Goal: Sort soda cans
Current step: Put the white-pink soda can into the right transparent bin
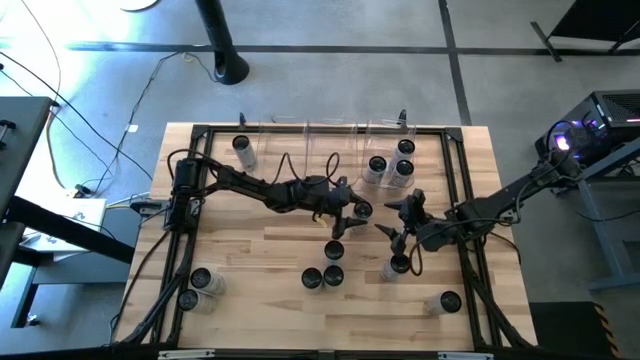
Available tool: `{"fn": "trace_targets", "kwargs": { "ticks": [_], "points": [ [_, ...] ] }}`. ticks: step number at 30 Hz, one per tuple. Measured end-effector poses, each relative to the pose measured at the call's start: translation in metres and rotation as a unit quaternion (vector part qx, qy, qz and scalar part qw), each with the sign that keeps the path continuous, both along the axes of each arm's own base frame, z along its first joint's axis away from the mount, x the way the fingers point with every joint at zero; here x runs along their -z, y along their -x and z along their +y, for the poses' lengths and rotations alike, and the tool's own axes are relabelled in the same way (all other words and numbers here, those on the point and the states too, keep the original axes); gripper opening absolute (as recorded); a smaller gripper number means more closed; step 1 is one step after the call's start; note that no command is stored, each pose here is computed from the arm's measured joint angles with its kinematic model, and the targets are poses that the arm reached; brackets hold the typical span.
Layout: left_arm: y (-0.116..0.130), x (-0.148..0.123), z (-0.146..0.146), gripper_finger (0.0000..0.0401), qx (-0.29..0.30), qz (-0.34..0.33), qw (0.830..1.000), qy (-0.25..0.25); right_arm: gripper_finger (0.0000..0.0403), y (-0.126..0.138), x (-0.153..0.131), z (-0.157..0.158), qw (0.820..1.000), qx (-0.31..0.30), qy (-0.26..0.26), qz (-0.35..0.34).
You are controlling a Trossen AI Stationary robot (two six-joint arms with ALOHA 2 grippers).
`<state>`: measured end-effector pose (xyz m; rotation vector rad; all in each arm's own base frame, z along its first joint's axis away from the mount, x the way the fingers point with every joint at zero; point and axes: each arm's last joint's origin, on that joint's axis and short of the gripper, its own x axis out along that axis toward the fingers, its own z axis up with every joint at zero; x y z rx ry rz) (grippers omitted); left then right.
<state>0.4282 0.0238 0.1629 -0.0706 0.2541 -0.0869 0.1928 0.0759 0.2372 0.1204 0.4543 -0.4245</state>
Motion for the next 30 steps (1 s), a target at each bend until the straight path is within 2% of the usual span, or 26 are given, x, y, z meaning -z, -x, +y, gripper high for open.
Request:
{"fn": "trace_targets", "kwargs": {
  "ticks": [6,11,16,20,25,27,30],
  "points": [
    [0.002,-0.009,-0.004,0.0292,0.016,-0.005,1.000,-0.007,0.0307,-0.003,-0.001,-0.008,0.999,0.033,0.016,-0.005],
    [0.005,-0.023,-0.009,0.0292,0.025,-0.020,0.999,-0.020,0.0307,-0.010,0.001,-0.011,0.998,0.032,0.044,0.001],
    [0.014,-0.048,-0.017,0.0292,0.029,-0.020,0.999,-0.029,0.0307,-0.025,0.010,-0.010,0.997,0.002,0.068,0.022],
    [0.027,-0.068,-0.027,0.0292,-0.002,0.005,0.997,-0.074,0.0307,-0.037,0.015,-0.009,0.995,-0.039,0.085,0.028],
    [0.047,-0.092,-0.039,0.0292,-0.058,0.038,0.989,-0.131,0.0307,-0.046,0.012,-0.015,0.994,-0.074,0.074,0.012],
    [0.055,-0.091,-0.041,0.0292,-0.052,0.042,0.986,-0.155,0.0307,-0.048,0.013,-0.021,0.995,-0.080,0.061,0.014],
    [0.065,-0.082,-0.040,0.0292,-0.044,0.017,0.989,-0.141,0.0307,-0.051,0.013,-0.030,0.995,-0.087,0.042,0.017]
  ]
}}
